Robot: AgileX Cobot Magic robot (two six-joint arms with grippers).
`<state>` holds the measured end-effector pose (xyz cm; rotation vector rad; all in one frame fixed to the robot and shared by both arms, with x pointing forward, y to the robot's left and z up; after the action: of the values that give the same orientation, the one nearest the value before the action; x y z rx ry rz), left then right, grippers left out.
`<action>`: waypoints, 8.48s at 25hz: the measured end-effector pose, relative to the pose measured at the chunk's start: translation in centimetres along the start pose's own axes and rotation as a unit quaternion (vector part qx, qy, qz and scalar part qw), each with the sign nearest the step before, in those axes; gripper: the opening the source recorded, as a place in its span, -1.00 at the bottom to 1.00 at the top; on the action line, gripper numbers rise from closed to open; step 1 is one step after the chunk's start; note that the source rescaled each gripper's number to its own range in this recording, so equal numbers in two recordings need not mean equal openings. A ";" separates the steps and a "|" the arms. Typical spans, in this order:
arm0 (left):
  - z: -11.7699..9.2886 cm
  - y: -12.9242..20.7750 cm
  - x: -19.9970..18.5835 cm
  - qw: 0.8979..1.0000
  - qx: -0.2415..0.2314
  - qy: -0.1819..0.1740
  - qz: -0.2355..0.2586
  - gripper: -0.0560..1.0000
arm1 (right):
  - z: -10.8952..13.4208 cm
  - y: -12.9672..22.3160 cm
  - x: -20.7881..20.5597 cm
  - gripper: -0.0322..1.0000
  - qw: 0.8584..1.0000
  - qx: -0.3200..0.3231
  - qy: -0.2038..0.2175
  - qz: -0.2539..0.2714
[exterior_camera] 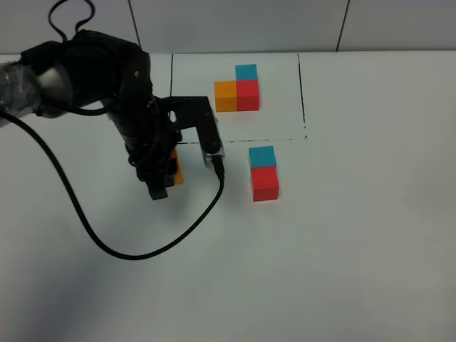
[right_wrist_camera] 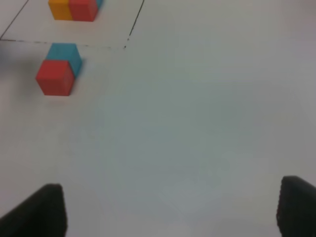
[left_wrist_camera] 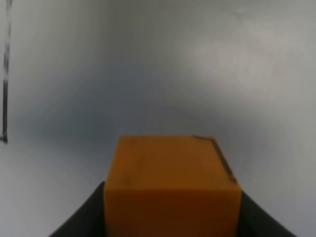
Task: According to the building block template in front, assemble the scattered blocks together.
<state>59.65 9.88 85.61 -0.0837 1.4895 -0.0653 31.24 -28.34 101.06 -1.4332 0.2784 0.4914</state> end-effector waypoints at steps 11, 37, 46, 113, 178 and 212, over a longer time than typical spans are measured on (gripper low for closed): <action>0.3 -6.8 0.9 0.994 0.094 0.039 -0.046 -0.88 | 0.0 0.0 0.0 0.48 1.000 0.000 0.000 0.000; -0.1 -8.0 4.9 0.997 0.080 0.023 0.003 -0.88 | 0.0 0.0 0.0 0.48 1.000 0.000 0.000 0.000; -0.1 -8.5 5.2 0.998 0.067 0.018 0.000 -0.88 | 0.0 0.0 0.0 0.48 1.000 0.000 0.000 0.000; 0.2 -9.6 6.2 0.998 0.069 0.000 -0.012 -0.88 | 0.0 0.0 0.0 0.47 1.000 0.000 0.000 0.000; 5.4 2.6 -4.8 0.979 -0.126 -0.089 0.130 0.55 | 0.0 0.0 0.0 0.47 1.000 0.002 0.000 0.000; -12.2 18.2 -29.5 0.772 -0.531 -0.305 -0.170 0.55 | 0.0 0.0 0.0 0.47 1.000 0.004 0.000 0.000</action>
<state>45.00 30.62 112.13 -1.1885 0.6748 0.4901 31.24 -28.33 101.08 -1.4261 0.2786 0.4900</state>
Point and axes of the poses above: a point on each arm's last joint axis where the gripper is mounted, x pointing out along that axis toward the gripper, z along the wrist's bending axis when the last joint is at zero, y = z × x, the point moved 9 cm from there along x, pointing out along that axis toward the gripper, and after that the axes turned 9 degrees about x, right-handed, at the moved point
